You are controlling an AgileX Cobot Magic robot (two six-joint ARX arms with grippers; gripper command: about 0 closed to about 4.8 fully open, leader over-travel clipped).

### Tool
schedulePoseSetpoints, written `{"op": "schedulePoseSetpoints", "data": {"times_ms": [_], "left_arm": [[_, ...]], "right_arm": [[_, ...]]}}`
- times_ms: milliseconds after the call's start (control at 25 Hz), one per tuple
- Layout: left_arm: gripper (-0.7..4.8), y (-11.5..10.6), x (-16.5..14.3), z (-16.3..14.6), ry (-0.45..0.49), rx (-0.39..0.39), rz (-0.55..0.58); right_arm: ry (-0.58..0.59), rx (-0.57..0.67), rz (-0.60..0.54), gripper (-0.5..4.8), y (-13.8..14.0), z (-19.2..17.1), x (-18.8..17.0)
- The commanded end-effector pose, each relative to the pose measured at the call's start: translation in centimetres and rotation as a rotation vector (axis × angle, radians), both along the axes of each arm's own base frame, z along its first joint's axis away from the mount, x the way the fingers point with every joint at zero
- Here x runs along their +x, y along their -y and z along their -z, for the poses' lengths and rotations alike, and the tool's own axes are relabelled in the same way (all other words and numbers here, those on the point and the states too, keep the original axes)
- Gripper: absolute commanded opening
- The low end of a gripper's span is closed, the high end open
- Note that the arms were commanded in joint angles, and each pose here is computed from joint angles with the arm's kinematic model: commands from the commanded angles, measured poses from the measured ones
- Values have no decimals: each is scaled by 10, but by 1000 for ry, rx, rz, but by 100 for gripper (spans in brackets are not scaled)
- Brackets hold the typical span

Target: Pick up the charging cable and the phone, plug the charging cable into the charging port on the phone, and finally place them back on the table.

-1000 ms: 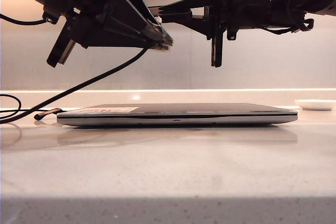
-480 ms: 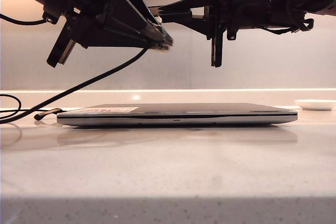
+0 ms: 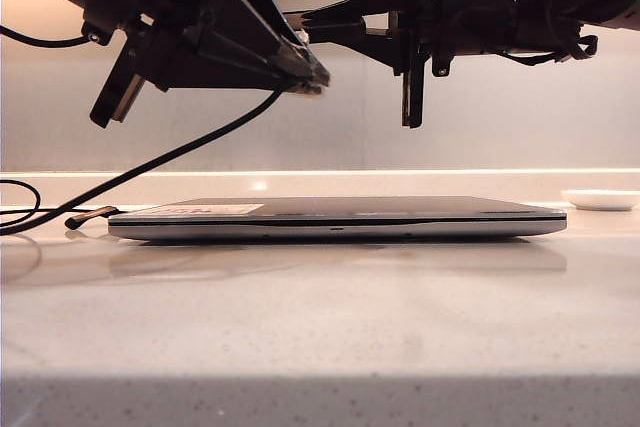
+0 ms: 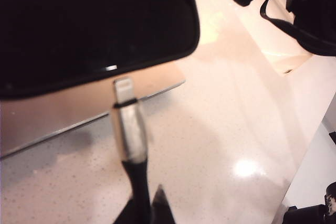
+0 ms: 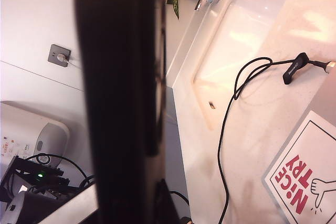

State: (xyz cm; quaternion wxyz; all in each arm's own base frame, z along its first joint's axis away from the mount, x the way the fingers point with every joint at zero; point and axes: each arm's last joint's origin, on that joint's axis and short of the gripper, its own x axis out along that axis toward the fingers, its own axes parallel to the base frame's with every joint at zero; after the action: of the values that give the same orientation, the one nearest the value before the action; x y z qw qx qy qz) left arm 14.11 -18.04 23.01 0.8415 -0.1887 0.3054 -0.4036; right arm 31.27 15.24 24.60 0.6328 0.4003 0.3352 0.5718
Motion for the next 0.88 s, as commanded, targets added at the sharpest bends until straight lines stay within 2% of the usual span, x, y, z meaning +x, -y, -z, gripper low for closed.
{"op": "schedulePoseSetpoints", "data": {"times_ms": [40,160,880], "left_arm": [[-6,0,0,-3,16,-19,0],[-6,0,0,-3,16,-19,0],[-6,0,0,-3,16,-18,0]], "right_arm": [[52,20,-7,-6,-1,-8,-2],[51,22,14,-6,-1,-8,-1],[80,45,-21,-5,-3,-10,-3]]}}
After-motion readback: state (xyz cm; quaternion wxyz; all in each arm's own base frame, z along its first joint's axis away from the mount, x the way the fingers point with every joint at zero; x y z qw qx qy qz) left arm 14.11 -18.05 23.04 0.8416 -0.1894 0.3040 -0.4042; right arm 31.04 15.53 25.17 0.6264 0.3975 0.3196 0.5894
